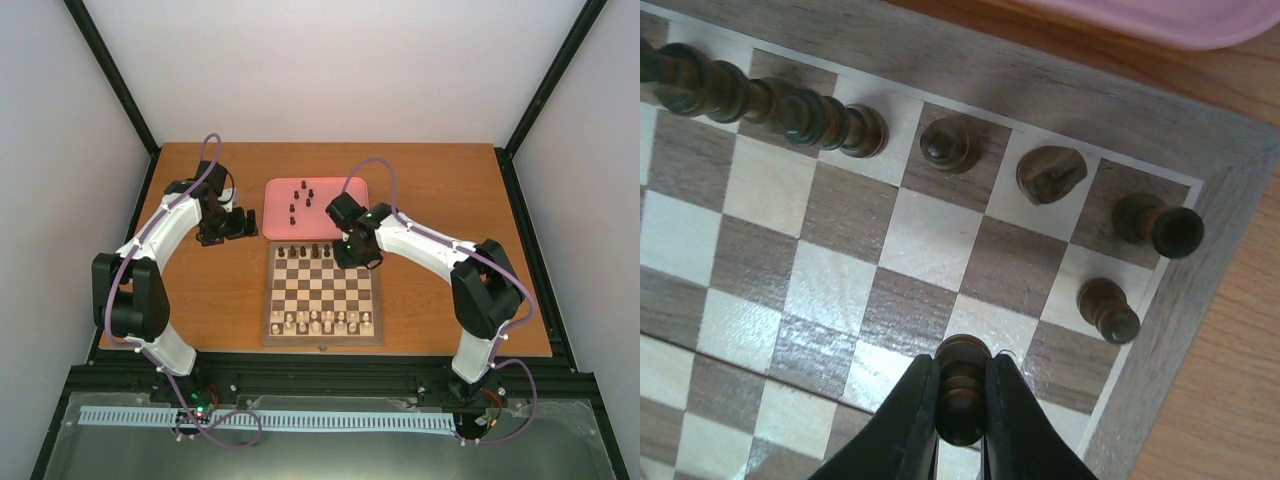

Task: Set up the chess pieces on the board
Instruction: Place the chess piece on the chessboard.

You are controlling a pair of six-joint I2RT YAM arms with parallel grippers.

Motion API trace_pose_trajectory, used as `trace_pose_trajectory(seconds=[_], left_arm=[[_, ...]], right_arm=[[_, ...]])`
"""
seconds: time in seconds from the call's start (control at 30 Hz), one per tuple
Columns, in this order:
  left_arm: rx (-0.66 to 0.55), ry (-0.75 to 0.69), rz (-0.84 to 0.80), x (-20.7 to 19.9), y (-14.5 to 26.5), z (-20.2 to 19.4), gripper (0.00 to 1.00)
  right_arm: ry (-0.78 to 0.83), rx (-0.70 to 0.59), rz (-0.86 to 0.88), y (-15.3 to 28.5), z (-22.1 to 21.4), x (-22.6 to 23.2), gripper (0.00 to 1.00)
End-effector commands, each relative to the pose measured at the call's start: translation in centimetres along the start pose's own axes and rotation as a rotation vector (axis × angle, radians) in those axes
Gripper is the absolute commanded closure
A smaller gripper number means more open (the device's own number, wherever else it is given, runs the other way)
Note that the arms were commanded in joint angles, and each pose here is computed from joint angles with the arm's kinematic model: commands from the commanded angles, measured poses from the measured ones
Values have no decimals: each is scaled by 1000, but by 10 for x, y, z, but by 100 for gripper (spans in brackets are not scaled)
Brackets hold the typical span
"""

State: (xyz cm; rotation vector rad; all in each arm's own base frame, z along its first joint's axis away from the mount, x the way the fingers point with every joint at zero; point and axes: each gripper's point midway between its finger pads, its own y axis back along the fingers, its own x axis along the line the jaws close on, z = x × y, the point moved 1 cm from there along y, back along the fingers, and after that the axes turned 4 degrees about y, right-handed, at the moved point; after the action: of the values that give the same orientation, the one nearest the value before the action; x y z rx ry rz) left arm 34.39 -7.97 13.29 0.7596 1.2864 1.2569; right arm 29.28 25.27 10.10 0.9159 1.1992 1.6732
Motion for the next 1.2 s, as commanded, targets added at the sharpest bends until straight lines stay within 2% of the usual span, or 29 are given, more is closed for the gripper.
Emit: trace_pose_trajectory(seconds=[0.0, 1.17], left_arm=[[-32, -24, -8, -2, 10, 5, 0], [-12, -23, -2, -1, 3, 4, 0]], right_arm=[[-7, -11, -18, -13, 10, 1, 94], [-14, 53, -62, -43, 14, -15, 90]])
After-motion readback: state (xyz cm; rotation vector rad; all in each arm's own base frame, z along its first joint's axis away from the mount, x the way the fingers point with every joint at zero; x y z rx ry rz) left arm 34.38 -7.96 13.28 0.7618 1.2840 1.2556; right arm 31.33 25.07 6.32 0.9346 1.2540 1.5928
